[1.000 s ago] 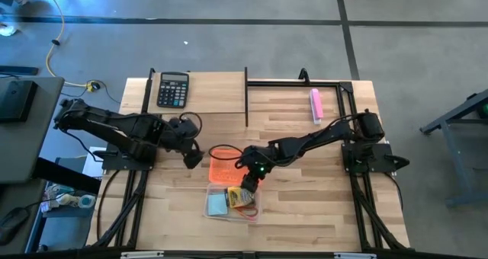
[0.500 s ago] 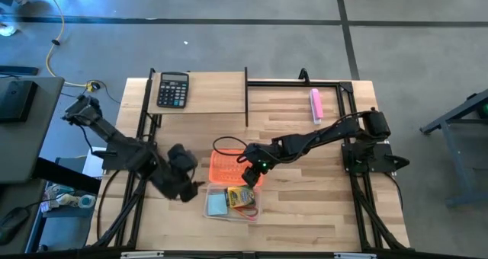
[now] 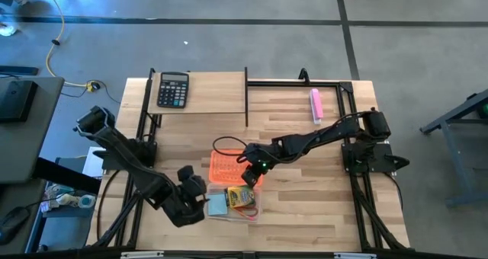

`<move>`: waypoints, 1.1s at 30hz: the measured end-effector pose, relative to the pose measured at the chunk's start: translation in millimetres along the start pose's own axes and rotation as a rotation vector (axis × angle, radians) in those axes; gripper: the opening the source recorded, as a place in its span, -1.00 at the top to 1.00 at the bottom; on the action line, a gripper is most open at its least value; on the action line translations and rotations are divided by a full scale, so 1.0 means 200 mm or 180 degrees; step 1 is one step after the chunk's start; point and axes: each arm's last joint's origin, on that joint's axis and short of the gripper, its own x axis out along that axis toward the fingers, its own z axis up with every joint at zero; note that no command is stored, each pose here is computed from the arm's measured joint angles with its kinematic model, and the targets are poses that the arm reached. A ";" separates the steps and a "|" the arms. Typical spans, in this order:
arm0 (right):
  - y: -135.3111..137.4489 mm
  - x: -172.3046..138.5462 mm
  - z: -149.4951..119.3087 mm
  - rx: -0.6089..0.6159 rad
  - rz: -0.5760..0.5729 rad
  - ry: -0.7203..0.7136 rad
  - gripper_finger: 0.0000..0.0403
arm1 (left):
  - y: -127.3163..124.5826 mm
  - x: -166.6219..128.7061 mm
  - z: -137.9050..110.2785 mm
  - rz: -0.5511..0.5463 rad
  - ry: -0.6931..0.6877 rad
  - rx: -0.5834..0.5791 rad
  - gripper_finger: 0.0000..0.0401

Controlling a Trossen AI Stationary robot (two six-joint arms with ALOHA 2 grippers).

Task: Pack school essentials
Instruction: Put the yellow crayon box in the orange supply box

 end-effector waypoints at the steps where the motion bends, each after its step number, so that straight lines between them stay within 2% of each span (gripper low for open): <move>1: 0.01 0.00 0.00 -0.0007 0.0018 -0.0009 0.76 | -0.01 0.01 -0.01 -0.0050 0.0045 -0.0022 -0.03; 6: 0.05 0.01 -0.04 -0.0079 0.0041 -0.0082 0.96 | -0.07 0.07 -0.03 -0.0174 0.0053 -0.0119 0.37; 14: 0.04 0.01 -0.03 -0.0015 -0.0127 -0.0233 0.99 | -0.18 0.16 -0.07 -0.0377 -0.0008 -0.0108 0.96; 24: 0.03 0.01 -0.04 0.0027 -0.0185 -0.0169 1.00 | -0.26 0.23 -0.11 -0.0585 -0.0080 -0.0140 0.99; 33: 0.01 0.04 -0.05 0.0046 -0.0249 -0.0137 1.00 | -0.33 0.27 -0.18 -0.0865 0.0049 -0.0182 1.00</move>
